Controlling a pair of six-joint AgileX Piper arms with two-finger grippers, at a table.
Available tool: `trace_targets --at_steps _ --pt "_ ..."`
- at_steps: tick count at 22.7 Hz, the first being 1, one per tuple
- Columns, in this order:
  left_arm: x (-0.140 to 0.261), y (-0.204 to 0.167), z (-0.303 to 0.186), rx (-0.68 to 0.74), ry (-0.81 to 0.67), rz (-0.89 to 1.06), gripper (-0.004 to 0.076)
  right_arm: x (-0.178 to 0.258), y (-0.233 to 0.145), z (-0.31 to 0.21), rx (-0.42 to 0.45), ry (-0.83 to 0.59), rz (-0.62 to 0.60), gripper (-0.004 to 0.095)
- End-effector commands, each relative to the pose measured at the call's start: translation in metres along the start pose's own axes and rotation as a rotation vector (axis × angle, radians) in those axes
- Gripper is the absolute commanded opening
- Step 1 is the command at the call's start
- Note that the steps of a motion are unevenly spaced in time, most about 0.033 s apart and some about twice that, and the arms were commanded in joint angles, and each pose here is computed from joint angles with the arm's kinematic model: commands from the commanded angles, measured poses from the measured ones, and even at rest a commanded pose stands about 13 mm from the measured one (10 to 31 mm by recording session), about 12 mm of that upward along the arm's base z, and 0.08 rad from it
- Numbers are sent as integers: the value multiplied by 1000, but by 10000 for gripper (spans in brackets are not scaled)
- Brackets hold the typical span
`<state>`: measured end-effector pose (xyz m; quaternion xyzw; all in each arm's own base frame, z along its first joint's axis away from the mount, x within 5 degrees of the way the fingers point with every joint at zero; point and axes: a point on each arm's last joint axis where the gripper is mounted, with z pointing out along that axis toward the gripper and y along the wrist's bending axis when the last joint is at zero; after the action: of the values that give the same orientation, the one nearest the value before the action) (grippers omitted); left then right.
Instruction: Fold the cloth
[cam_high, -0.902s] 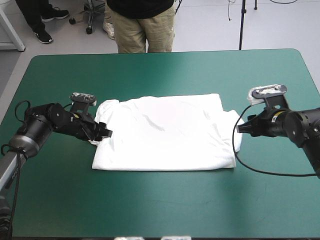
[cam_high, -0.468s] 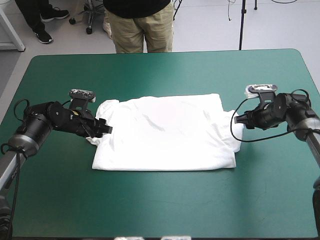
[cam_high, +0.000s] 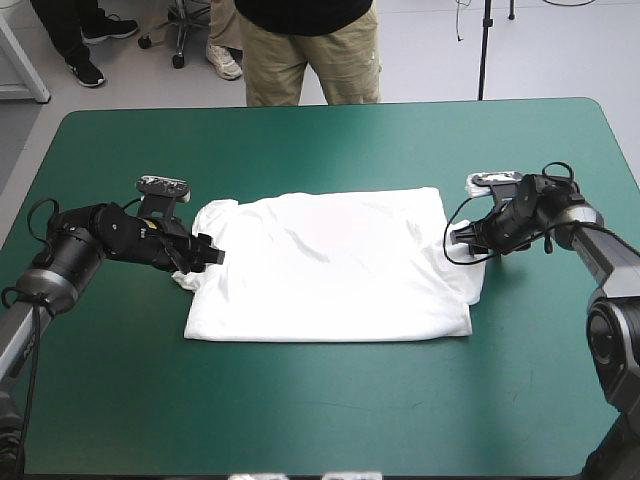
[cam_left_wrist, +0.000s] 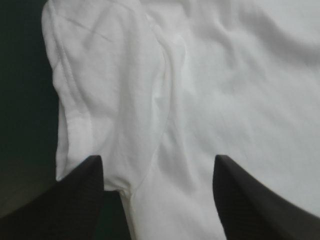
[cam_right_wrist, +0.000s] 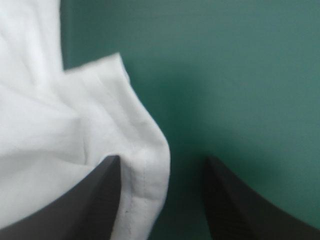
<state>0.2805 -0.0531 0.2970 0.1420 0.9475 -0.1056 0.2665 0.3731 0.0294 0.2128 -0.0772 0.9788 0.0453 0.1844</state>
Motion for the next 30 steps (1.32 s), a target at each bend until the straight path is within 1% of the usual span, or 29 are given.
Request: trace_targets --at_steps 1,2,3,5,6,8,10,11,13,14,17,19,22,24,27,30 --pt "-11 -4 -18 -2 -105 -3 459 -9 11 -11 -19 -51 -23 355" --pt "-11 -4 -18 -2 -105 -3 459 -8 16 -10 -32 -39 -58 234" --pt "-11 -3 -18 -4 -105 -1 459 -8 17 -9 -35 -35 -64 175" --pt "-11 -3 -18 -4 -105 -1 459 -8 18 -10 -41 -38 -74 3" --pt "-11 -3 -18 -5 -104 0 458 -8 18 -10 -41 -40 -77 -9" --pt "-11 -3 -18 -5 -104 0 457 -10 17 -14 -33 -67 -80 -3" --pt "-11 -3 -18 -5 -104 0 457 -15 15 -29 -1 -148 -71 -3" --pt "-11 -3 -18 -5 -104 0 457 -19 15 -42 23 -211 -74 -3" --pt "-11 -4 -18 -3 -99 0 457 -18 17 -64 26 -257 -80 -3" --pt "-11 -4 -18 -3 -98 0 457 -16 18 -69 19 -256 -81 -3" --pt "-12 -4 -20 -2 -101 2 457 -7 36 -78 -22 -189 -142 -3" --pt "-16 -4 -26 -6 -112 13 457 -4 59 -76 -56 -162 -205 -3" --pt "-24 -6 -37 -12 -115 37 457 0 101 -75 -110 -170 -286 -3" --pt "-26 -5 -41 -28 -105 51 457 4 121 -69 -139 -152 -319 -3" --pt "-25 -3 -42 -44 -89 55 457 7 134 -56 -153 -111 -345 -3" --pt "-23 -2 -42 -59 -66 65 457 9 139 -37 -150 -59 -358 -3"
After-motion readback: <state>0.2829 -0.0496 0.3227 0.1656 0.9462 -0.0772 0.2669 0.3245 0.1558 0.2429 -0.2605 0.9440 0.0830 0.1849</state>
